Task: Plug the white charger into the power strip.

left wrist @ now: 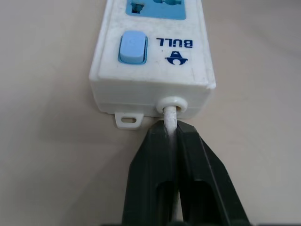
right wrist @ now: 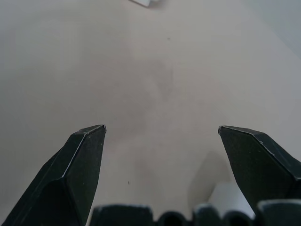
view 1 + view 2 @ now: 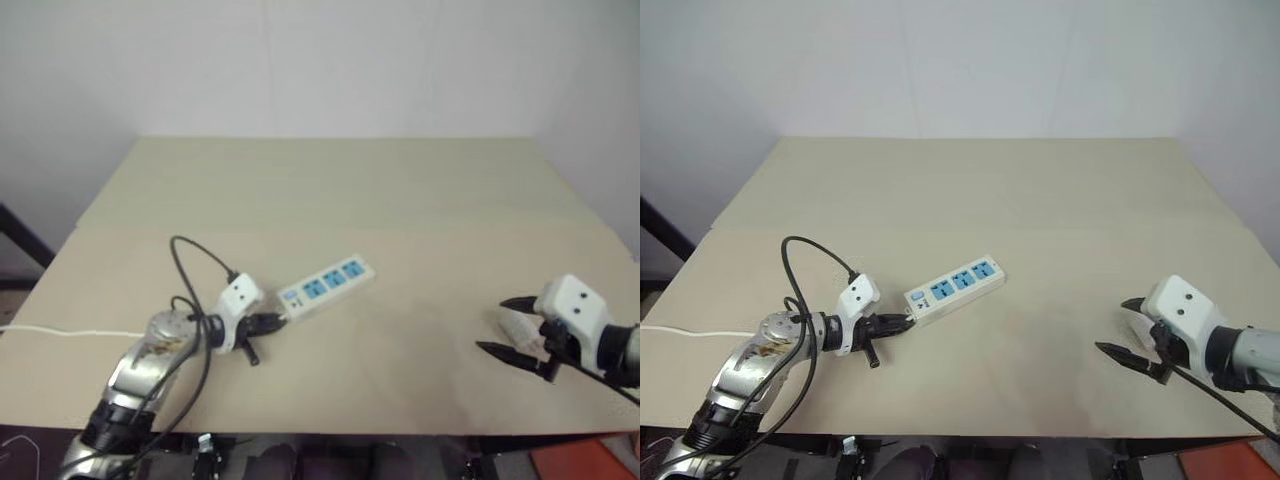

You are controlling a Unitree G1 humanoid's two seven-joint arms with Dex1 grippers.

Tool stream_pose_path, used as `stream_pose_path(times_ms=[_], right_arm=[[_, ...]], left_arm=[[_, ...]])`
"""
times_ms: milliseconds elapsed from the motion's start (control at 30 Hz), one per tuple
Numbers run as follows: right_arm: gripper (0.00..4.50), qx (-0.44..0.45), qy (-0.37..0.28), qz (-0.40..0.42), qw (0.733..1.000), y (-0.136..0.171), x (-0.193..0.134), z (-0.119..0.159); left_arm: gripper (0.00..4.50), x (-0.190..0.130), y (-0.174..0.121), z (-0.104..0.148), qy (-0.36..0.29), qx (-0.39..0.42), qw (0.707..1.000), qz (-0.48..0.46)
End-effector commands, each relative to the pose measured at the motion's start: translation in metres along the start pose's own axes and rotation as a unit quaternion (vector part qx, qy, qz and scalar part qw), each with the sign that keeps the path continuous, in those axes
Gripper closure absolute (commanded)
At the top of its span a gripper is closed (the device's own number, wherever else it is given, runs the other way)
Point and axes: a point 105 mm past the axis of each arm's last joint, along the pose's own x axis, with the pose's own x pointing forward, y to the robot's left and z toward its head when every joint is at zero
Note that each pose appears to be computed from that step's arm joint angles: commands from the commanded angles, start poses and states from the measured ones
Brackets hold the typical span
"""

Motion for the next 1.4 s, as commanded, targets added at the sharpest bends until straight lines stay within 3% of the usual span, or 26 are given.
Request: stream_pose_path(times_ms=[33,333,367,567,733,1400], right_arm=[[0.00,-0.013,-0.007,-0.019,1.000,-0.007,-0.003,0.004],[0.00,-0.006,-0.001,-0.028,1.000,-0.009,-0.010,0.001],[0.00,-0.006,-0.001,-0.028,1.000,-0.010,-0.010,0.001],[0.00,-0.003,-0.005,-0.034,0.999,-0.010,-0.010,0.002],[0.00,-0.013,-0.006,-0.047,0.999,-0.011,-0.011,0.005],[0.00,0.000,-0.002,-0.074,0.997,-0.005,-0.014,0.003]], left_arm=[[3.01,-0.012,-0.006,0.018,-0.069,0.061,0.995,-0.035],[0.19,-0.044,0.004,0.032,-0.183,0.130,0.974,-0.023],[0.08,-0.044,0.005,0.033,-0.198,0.132,0.971,-0.019],[0.08,-0.031,0.017,0.035,-0.287,0.116,0.950,0.044],[0.08,-0.017,0.015,0.027,-0.298,0.107,0.948,0.031],[0.08,0.018,0.015,0.002,-0.230,0.096,0.968,0.012]])
